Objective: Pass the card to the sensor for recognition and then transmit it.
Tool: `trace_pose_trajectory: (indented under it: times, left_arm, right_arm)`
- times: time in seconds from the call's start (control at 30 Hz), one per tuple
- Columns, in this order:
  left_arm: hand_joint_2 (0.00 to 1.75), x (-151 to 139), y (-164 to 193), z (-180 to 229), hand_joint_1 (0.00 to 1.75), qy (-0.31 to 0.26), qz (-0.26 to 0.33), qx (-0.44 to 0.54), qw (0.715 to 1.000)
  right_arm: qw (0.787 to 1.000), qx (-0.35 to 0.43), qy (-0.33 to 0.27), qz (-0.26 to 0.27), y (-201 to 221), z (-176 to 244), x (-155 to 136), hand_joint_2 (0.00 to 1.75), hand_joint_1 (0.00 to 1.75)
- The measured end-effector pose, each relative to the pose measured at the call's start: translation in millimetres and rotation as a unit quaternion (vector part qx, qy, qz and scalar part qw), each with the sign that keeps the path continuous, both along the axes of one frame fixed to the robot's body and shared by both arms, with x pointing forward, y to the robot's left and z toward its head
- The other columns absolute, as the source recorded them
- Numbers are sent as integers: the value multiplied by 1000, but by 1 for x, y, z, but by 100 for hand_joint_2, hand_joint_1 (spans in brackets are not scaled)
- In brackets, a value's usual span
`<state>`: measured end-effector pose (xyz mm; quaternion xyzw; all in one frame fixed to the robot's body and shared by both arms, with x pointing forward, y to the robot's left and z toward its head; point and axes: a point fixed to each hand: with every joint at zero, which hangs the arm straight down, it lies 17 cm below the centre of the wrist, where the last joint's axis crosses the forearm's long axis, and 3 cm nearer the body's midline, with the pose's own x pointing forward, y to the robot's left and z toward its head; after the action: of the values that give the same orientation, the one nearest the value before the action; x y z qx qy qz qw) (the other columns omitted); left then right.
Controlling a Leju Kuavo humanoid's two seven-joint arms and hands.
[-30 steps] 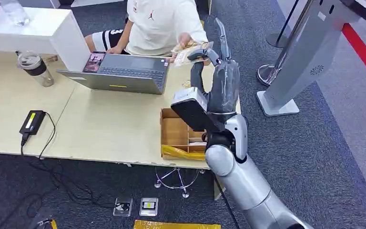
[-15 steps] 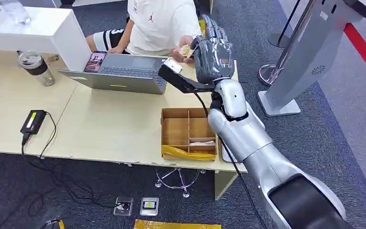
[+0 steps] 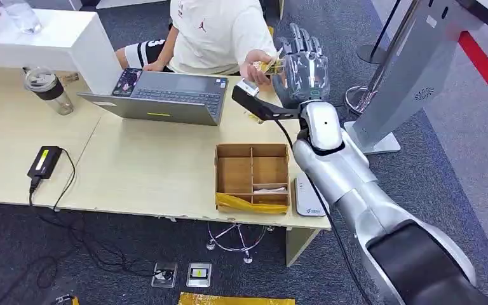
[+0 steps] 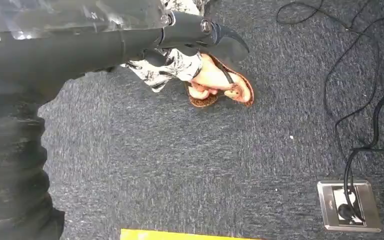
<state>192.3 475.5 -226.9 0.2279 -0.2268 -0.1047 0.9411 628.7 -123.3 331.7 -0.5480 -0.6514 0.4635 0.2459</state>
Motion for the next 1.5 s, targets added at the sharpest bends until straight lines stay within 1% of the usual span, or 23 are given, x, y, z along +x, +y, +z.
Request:
trace_pose_trajectory:
  times: [0.2,0.3,0.37,0.47,0.53,0.6,0.63,0.73,0.77,0.87,0.9,0.97,1.03,1.13,1.2,1.23,1.27,1.33,1.4,1.43,1.47,1.5]
  left_arm:
    - [175,-1,3,1,0,1,-4,4,1000]
    - [175,-1,3,1,0,1,-6,5,1000]
    - [175,0,3,1,0,0,-7,7,1000]
    - [175,0,4,2,0,-1,-5,9,1000]
    - [175,-1,6,2,0,-2,-1,12,1000]
    - [175,-4,7,1,0,0,3,13,1000]
    - [175,-6,8,0,0,3,6,14,1000]
    - [175,-15,10,-2,0,10,8,17,1000]
    - [175,-15,12,-1,0,10,8,18,1000]
    - [175,-10,12,1,0,6,8,18,1000]
    - [175,-9,12,1,0,6,8,18,1000]
    - [175,-9,13,1,0,6,9,19,1000]
    - [175,-9,15,1,0,7,17,22,1000]
    - [175,-15,15,-1,0,17,31,25,999]
    - [175,-18,16,-2,0,24,40,24,999]
    - [175,-18,16,-2,0,26,45,22,998]
    - [175,-17,16,-2,0,29,51,20,998]
    - [175,-20,14,-4,0,36,57,15,998]
    - [175,-24,14,-6,0,45,56,10,997]
    - [175,-24,14,-6,0,49,51,7,997]
    - [175,-23,14,-6,0,52,45,3,998]
    - [175,-23,15,-5,0,56,36,1,998]
  right_arm:
    - [1000,0,-5,11,-5,1,1,175,0]
    - [1000,14,-10,17,-9,5,1,175,0]
    - [999,36,-18,18,-22,13,2,175,0]
    - [997,71,-16,2,-56,20,8,175,0]
    - [995,91,-13,-28,-95,22,13,175,0]
    - [991,112,-9,-79,-158,14,14,175,0]
    - [987,121,-8,-106,-194,7,12,175,0]
    - [980,129,-10,-153,-263,-8,-1,175,0]
    - [978,128,-13,-164,-279,-8,-4,175,0]
    - [974,125,-22,-189,-308,-6,-12,175,0]
    - [974,124,-22,-190,-309,-6,-13,175,0]
    - [970,125,-26,-207,-327,-5,-18,175,0]
    - [961,140,-21,-237,-357,-14,-27,175,0]
    - [942,170,-10,-288,-423,-41,-56,175,0]
    - [928,200,8,-314,-459,-67,-76,175,0]
    - [919,216,27,-328,-476,-89,-89,175,0]
    - [904,241,58,-349,-500,-125,-109,175,0]
    - [867,279,125,-393,-532,-199,-156,175,0]
    - [820,303,206,-439,-549,-273,-204,175,0]
    - [789,311,261,-461,-550,-315,-233,175,0]
    - [752,317,327,-477,-543,-359,-265,175,0]
    - [711,317,397,-486,-529,-406,-303,175,0]
